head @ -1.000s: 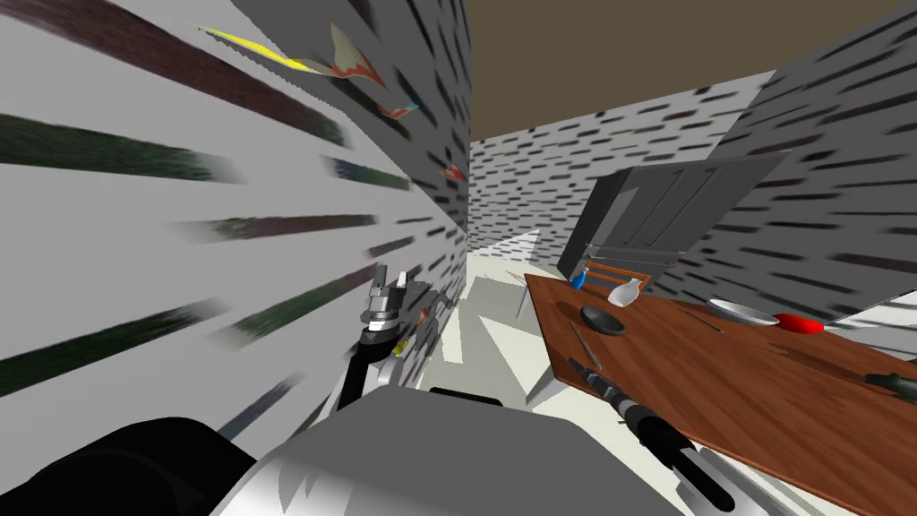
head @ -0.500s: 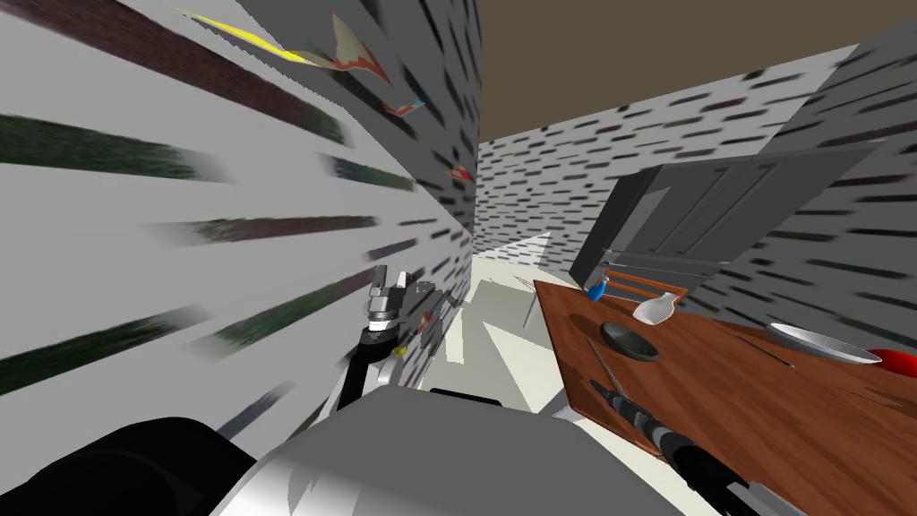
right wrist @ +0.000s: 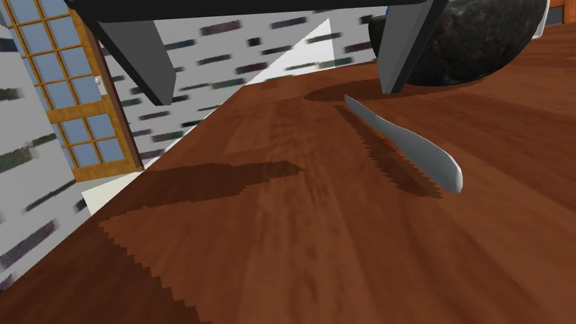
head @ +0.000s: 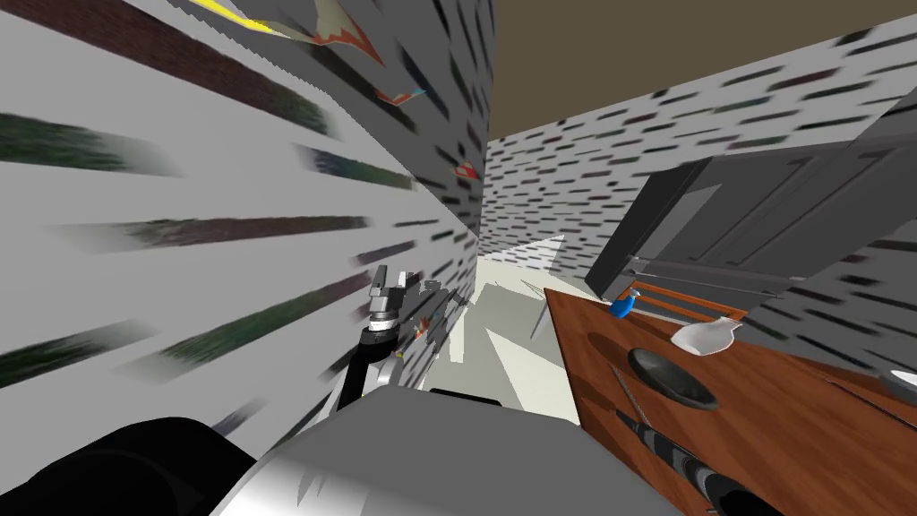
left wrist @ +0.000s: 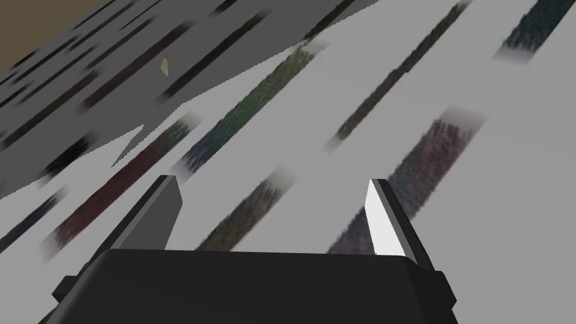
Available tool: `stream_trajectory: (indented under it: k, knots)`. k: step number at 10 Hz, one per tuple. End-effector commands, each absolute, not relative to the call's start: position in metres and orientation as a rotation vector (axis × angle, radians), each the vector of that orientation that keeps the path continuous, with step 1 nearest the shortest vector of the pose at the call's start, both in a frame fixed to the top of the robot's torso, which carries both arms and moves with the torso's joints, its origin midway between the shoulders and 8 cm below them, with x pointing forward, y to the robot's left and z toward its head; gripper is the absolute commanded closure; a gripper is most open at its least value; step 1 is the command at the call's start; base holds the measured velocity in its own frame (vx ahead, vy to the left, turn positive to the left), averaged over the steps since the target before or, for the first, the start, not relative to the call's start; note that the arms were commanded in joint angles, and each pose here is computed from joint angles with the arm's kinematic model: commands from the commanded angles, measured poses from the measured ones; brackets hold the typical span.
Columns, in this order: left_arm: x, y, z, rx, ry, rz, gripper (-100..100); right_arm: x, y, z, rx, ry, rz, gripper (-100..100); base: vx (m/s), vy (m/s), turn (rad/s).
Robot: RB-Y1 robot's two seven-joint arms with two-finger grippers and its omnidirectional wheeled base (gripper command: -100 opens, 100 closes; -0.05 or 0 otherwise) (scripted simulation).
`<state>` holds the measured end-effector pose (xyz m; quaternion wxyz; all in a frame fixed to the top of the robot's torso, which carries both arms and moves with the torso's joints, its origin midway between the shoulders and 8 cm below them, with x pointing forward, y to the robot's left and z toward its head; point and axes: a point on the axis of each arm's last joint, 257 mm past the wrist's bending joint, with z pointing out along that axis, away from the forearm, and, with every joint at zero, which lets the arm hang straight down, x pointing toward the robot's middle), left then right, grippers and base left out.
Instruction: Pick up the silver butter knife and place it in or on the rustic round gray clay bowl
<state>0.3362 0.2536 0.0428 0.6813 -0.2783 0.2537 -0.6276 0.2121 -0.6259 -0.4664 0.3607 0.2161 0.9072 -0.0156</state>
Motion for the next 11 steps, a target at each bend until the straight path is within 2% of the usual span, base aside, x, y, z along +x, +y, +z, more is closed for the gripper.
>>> stream_trajectory:
  k: [1,10,11]
  knots:
    - [0.336,0.254,0.043,-0.624,0.569,-1.408,0,0.189,-0.641,-0.471,0.568,2.383,-0.079,-100,0.160,-0.112,0.159]
    - [0.336,0.254,0.043,-0.624,0.569,-1.408,0,0.128,-0.659,-0.488,0.611,2.488,-0.142,-100,0.081,-0.074,0.072]
    - [0.336,0.254,0.043,-0.625,0.569,-1.408,0,0.127,-0.659,-0.488,0.612,2.489,-0.142,0,0.006,-0.010,0.000]
